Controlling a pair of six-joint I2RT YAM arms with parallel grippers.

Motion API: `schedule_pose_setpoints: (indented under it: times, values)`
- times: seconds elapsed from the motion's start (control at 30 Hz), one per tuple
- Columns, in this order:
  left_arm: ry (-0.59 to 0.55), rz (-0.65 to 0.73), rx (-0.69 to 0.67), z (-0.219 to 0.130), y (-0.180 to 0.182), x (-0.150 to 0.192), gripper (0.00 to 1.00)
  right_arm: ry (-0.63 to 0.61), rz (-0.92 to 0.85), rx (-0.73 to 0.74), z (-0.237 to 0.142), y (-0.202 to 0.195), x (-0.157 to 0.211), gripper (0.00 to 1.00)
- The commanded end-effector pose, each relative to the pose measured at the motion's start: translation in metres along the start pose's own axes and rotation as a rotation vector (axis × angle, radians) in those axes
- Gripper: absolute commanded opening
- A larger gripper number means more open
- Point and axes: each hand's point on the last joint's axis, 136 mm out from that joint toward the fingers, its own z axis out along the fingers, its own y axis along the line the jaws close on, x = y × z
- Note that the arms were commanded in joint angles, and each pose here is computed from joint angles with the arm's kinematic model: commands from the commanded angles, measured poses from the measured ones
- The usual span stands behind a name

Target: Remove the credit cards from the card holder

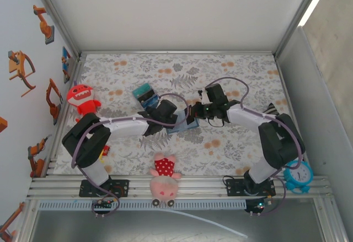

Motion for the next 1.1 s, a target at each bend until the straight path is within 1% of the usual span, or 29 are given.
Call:
schedule_pose_setpoints:
  times: [0.0,0.2,0.33,0.4,0.47,0.57,0.67,0.73,0.8,0.9,0.97,1.07]
  values:
    - [-0.062,-0.044,0.036,-0.020,0.001,-0.022,0.97,-0.041,-0.036,0.039,-0.015,-0.003,-0.004,0.00]
    - [-0.137,-0.149,0.142,-0.043,-0.002,-0.048,0.97,-0.110,-0.065,-0.010,-0.028,0.009,-0.012,0.00]
    - [-0.166,-0.273,0.281,-0.055,-0.002,-0.059,0.97,-0.158,-0.085,-0.082,-0.037,0.025,-0.019,0.00]
    - [-0.173,-0.340,0.363,-0.060,-0.002,-0.062,0.97,-0.179,-0.098,-0.142,-0.041,0.037,-0.022,0.00]
    - [-0.180,-0.379,0.424,-0.063,-0.002,-0.065,0.97,-0.193,-0.110,-0.214,-0.045,0.050,-0.024,0.00]
    - [-0.190,-0.376,0.467,-0.071,-0.003,-0.068,0.97,-0.209,-0.129,-0.333,-0.051,0.072,-0.027,0.00]
    - [-0.196,-0.354,0.495,-0.078,-0.006,-0.071,0.97,-0.214,-0.149,-0.402,-0.057,0.085,-0.028,0.00]
    - [-0.215,-0.317,0.515,-0.085,-0.008,-0.074,0.97,-0.213,-0.164,-0.420,-0.059,0.090,-0.028,0.00]
    - [-0.234,-0.246,0.536,-0.092,-0.010,-0.078,0.97,-0.204,-0.186,-0.427,-0.061,0.093,-0.027,0.00]
    - [-0.245,-0.098,0.543,-0.102,-0.007,-0.083,0.97,-0.173,-0.243,-0.435,-0.065,0.099,-0.021,0.00]
    - [-0.243,0.021,0.585,-0.111,-0.008,-0.086,0.97,-0.146,-0.304,-0.429,-0.068,0.104,-0.015,0.00]
    - [-0.233,0.126,0.638,-0.119,-0.004,-0.091,0.99,-0.087,-0.407,-0.389,-0.071,0.108,-0.001,0.00]
